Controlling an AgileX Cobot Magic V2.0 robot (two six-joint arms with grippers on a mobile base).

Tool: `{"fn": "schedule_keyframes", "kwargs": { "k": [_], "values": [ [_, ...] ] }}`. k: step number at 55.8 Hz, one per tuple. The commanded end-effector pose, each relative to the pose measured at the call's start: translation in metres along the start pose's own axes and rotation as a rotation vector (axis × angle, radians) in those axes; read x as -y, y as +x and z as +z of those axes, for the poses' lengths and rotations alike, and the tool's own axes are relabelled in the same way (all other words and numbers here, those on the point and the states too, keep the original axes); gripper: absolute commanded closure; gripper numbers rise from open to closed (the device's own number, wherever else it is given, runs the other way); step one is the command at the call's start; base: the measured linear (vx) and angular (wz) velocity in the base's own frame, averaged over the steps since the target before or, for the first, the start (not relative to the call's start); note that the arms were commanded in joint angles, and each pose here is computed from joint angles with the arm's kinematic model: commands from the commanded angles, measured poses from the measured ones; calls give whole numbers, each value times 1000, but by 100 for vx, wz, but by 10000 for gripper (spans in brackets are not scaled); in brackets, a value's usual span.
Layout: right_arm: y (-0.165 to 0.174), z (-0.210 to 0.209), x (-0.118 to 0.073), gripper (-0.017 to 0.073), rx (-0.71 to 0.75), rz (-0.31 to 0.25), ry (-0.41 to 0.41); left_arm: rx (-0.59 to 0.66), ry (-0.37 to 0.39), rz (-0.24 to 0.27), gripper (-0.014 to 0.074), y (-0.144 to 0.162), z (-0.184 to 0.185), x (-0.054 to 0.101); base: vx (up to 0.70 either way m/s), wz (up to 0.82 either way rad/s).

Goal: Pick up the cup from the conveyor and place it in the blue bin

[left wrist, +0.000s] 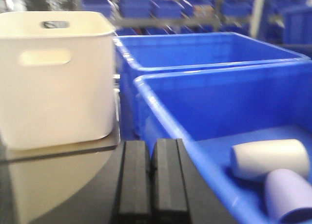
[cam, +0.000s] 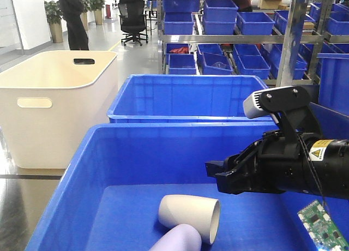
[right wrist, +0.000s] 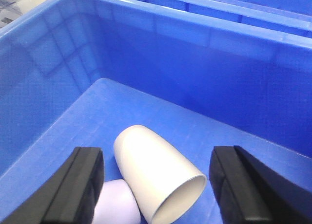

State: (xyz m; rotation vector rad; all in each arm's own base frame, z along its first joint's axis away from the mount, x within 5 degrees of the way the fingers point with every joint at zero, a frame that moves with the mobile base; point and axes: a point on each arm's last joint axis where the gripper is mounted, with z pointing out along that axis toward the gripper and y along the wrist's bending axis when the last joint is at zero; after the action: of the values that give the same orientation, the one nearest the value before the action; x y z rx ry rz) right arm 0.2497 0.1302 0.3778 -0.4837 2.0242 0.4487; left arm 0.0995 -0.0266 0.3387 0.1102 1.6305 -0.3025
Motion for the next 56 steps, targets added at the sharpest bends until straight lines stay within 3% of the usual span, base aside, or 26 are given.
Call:
{"fn": "schedule_keyframes", "kwargs": {
  "k": [1, 6, 21, 29, 36, 45, 56],
  "values": [
    [-21, -15, -1, 52, 138, -4, 11, 190, 5, -69, 603, 9, -15, -3, 0, 0],
    [-21, -15, -1, 52, 138, -4, 11, 173, 5, -115, 601, 41, -21, -7, 0, 0],
    [-21, -15, -1, 52, 138, -4, 11, 148, 1, -120, 601, 103, -35, -15, 0, 0],
    [-21, -15, -1, 52, 138, -4, 11, 224, -11, -101, 601, 114, -45, -17, 0, 0],
    [-21, -15, -2, 52, 134, -4, 10, 247, -92, -101, 601, 129, -42, -24, 0, 0],
    [-20, -15, -2, 52, 132, -4, 10, 217, -184, -103, 601, 133, -42, -29, 0, 0],
    [-20, -15, -2, 52, 130, -4, 9, 175, -210, -108, 601, 137, -41, -31, 0, 0]
  ]
}}
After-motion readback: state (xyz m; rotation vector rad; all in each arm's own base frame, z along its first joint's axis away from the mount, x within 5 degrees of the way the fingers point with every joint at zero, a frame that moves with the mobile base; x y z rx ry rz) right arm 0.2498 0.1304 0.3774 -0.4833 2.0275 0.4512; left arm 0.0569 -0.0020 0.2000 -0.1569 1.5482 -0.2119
